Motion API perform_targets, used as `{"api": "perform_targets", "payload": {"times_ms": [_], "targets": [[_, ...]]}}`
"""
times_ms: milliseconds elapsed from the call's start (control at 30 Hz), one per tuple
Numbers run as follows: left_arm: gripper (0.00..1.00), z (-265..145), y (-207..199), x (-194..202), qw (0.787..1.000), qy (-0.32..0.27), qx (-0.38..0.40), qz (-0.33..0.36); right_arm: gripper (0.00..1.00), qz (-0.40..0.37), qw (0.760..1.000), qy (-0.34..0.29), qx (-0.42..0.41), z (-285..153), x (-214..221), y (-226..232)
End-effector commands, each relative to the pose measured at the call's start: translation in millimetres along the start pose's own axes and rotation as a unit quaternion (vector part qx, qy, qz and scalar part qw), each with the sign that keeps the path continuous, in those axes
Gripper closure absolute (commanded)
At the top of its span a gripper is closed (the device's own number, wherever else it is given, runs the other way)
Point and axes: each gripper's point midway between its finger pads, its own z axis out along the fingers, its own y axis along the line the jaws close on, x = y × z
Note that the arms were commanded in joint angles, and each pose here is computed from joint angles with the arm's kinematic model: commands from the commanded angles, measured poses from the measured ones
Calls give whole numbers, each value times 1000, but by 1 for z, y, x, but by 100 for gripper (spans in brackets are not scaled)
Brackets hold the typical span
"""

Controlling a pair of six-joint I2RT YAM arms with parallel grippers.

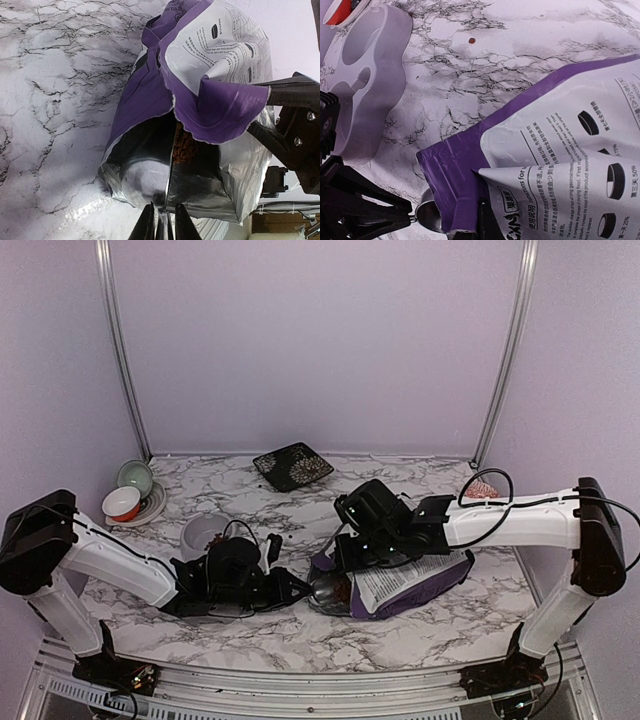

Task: Serve the pet food
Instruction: Collect the pet food from the pet food bag.

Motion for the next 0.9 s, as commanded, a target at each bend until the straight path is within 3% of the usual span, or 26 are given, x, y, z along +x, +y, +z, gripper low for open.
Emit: {"api": "perform_targets", "payload": {"times_ms": [0, 867], "targets": [[100, -15, -10, -10, 1000, -25, 19, 0, 100, 2, 1000, -6, -7, -11, -3, 7], [100, -46, -30, -23, 997, -54, 62, 4, 100, -3, 999, -39, -18, -31, -21, 13]]}}
